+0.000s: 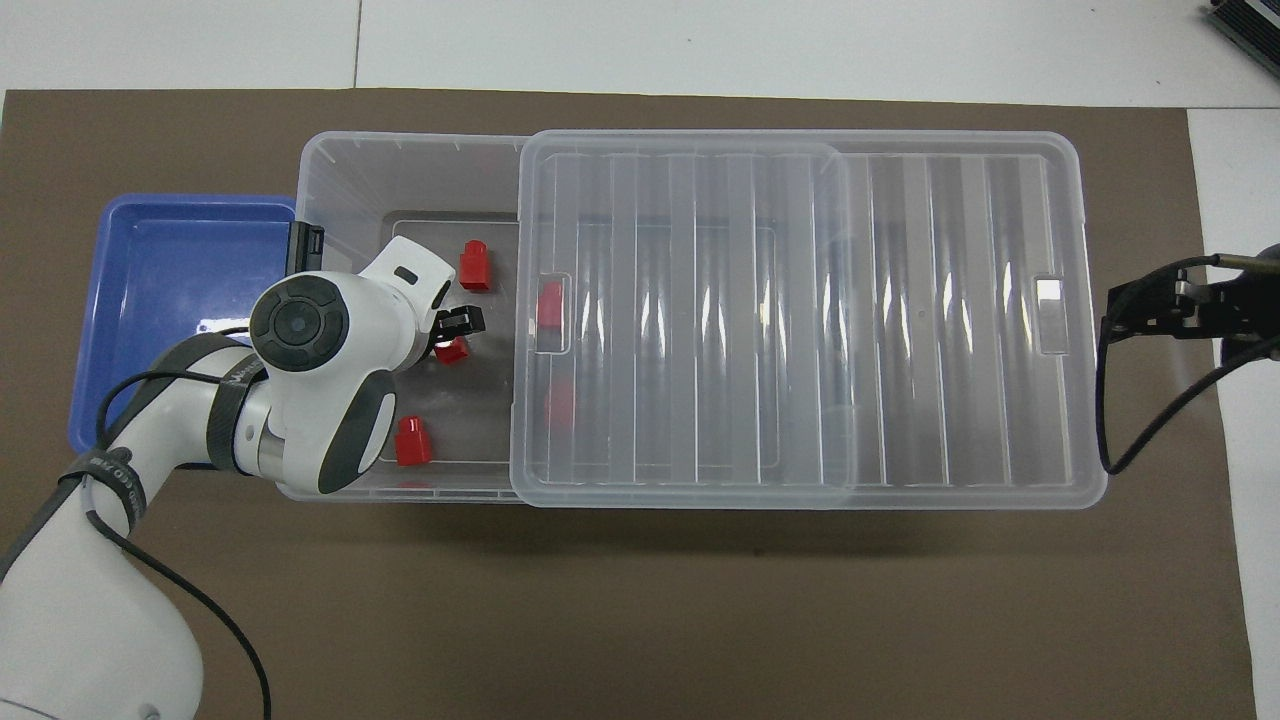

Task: Place red block in blue tray from box
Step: 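Grasp the red block with the left gripper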

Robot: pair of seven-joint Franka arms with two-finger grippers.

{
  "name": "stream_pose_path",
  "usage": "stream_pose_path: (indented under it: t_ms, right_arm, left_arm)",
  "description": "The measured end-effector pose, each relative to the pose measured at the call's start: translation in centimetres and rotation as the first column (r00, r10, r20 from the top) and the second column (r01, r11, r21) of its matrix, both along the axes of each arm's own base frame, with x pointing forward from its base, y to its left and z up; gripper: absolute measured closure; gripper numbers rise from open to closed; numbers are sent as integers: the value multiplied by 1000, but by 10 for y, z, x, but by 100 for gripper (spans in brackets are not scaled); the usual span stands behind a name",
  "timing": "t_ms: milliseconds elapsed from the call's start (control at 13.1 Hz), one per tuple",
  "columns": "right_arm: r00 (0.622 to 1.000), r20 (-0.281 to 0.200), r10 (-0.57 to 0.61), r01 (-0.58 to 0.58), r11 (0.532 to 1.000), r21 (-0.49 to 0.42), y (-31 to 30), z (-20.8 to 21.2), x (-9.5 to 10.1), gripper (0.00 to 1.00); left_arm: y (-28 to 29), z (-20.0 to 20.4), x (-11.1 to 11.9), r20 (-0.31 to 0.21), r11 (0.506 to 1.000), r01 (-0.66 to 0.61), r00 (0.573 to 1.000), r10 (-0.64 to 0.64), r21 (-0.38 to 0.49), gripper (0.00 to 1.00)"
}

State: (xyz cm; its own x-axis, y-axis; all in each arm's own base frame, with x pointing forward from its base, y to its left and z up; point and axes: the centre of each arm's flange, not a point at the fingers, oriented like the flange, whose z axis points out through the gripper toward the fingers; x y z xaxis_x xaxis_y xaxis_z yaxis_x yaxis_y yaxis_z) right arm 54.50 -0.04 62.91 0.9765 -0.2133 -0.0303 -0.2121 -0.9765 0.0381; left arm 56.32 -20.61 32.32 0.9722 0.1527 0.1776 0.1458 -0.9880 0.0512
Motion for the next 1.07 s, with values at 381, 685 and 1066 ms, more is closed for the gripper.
stream_pose_path:
  t_ms: [381,685,1066]
  right_arm:
    - [1000,0,0,0,1000,0,0,0,0,0]
    - [999,24,-22,22,1000,0,-15,1,3,16]
    - [996,82,-32,32,999,-2,-45,-29,13,76]
  left_arm:
    - [-8,-17,2,38,1000,-17,999,18,-22,12]
    - [-12,-24,0,29,1000,-16,999,17,-20,38]
    - [-11,-20,0,-26,1000,-23,999,23,4,57]
